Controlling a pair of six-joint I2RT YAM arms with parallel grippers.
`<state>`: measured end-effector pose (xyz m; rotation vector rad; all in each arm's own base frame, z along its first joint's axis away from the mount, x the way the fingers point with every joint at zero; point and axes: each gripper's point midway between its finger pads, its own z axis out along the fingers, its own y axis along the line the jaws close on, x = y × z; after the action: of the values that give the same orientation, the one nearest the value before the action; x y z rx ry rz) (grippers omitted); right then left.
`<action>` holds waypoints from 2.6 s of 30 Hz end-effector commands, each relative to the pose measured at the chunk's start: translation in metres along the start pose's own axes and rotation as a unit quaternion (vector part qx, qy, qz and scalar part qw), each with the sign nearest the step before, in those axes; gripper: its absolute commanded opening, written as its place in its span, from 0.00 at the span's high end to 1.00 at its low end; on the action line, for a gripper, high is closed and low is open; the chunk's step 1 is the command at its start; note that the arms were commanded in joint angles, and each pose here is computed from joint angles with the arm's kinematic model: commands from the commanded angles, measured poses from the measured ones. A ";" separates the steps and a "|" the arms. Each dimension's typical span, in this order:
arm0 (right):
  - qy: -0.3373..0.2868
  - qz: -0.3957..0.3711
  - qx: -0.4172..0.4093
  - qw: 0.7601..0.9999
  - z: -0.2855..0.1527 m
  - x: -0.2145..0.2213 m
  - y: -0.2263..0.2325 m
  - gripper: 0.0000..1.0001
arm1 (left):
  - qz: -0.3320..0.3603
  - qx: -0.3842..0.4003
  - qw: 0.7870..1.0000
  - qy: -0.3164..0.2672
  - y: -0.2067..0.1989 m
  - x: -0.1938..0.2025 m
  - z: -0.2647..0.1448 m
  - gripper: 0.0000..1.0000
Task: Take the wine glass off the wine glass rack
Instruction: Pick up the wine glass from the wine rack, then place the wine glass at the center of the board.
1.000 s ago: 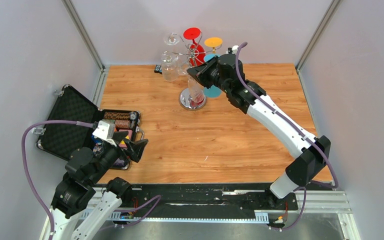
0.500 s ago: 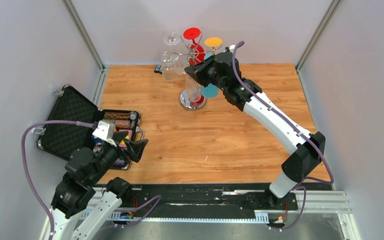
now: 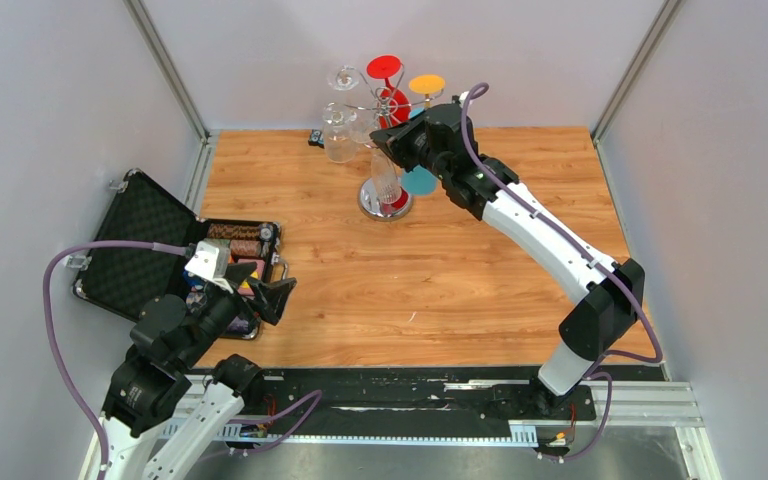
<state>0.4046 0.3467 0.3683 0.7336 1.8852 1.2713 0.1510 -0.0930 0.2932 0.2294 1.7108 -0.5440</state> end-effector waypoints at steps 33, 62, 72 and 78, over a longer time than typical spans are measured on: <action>-0.106 0.141 -0.046 0.983 -0.027 -0.055 0.018 1.00 | -0.001 -0.002 1.000 -0.015 0.001 -0.005 -0.001 0.00; -0.062 0.069 -0.082 0.992 -0.114 -0.029 0.008 1.00 | -0.021 0.003 0.999 0.024 -0.006 -0.007 0.010 0.00; -0.036 -0.008 -0.102 0.994 -0.169 -0.015 -0.022 1.00 | -0.094 0.050 0.992 0.074 -0.035 -0.012 0.015 0.00; -0.013 -0.060 -0.116 0.991 -0.191 -0.002 -0.042 1.00 | -0.130 0.078 0.984 0.089 -0.051 -0.016 0.016 0.00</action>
<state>0.2645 0.2321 0.3744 0.6569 1.7058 1.3606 0.1548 -0.1299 0.3005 0.1823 1.8926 -0.7576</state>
